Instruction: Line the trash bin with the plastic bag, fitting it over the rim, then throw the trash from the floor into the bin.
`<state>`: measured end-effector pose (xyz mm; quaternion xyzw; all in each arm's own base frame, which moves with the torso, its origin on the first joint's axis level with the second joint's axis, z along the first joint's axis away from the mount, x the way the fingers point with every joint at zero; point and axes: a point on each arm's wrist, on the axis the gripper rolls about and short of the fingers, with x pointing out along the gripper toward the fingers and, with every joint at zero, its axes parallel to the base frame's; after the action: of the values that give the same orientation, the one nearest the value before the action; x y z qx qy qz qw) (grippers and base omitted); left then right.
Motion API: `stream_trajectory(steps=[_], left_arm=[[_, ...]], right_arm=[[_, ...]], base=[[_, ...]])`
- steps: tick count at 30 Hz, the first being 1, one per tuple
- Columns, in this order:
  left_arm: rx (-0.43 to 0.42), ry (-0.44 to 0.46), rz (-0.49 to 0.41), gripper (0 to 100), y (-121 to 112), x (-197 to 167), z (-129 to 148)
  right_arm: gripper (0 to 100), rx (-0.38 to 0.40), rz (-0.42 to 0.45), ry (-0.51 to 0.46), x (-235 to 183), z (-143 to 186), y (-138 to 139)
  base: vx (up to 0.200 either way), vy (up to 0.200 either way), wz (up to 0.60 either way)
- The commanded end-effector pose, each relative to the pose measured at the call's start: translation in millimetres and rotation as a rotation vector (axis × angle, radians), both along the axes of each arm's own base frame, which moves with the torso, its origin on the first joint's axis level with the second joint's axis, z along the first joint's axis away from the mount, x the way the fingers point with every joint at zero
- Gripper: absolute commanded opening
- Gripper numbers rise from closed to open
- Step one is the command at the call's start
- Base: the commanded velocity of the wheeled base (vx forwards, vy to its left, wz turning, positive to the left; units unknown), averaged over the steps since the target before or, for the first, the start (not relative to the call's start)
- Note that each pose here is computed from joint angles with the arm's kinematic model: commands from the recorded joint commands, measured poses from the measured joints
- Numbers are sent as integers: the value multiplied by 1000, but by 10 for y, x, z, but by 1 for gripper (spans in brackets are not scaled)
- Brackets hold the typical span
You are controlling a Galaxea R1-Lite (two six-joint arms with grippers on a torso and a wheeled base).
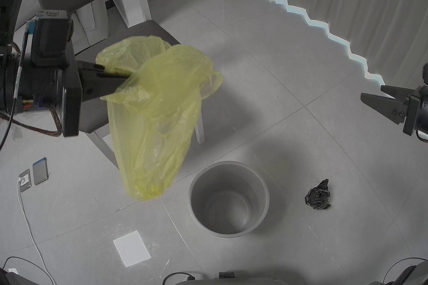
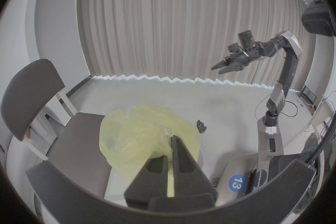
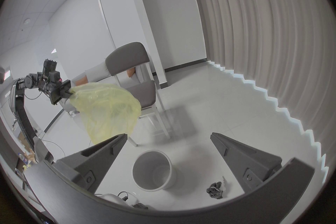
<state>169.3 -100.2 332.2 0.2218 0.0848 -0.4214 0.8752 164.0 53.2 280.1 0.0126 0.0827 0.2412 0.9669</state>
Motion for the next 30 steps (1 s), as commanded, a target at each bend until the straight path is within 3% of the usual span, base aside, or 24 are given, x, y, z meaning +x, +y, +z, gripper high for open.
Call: stream_trajectory(steps=[1, 11, 18, 23, 30], left_arm=[[21, 20, -39, 0, -53, -32, -74], [47, 64, -130, 0, -255, -61, -39], [37, 66, -204, 0, -367, -169, 40], [27, 64, -227, 0, -392, -214, 72], [25, 66, -248, 0, -425, -229, 68]], right_arm=[[100, -9, 29, 54, 290, -47, 101], [100, -20, 37, 111, 608, -140, 198], [100, 53, 29, 138, 1072, -228, 339], [100, 57, 27, 139, 1392, -300, 435], [100, 49, 88, 170, 1732, -453, 708]], base=[[0, 0, 0], [0, 0, 0], [0, 0, 0], [0, 0, 0], [0, 0, 0]])
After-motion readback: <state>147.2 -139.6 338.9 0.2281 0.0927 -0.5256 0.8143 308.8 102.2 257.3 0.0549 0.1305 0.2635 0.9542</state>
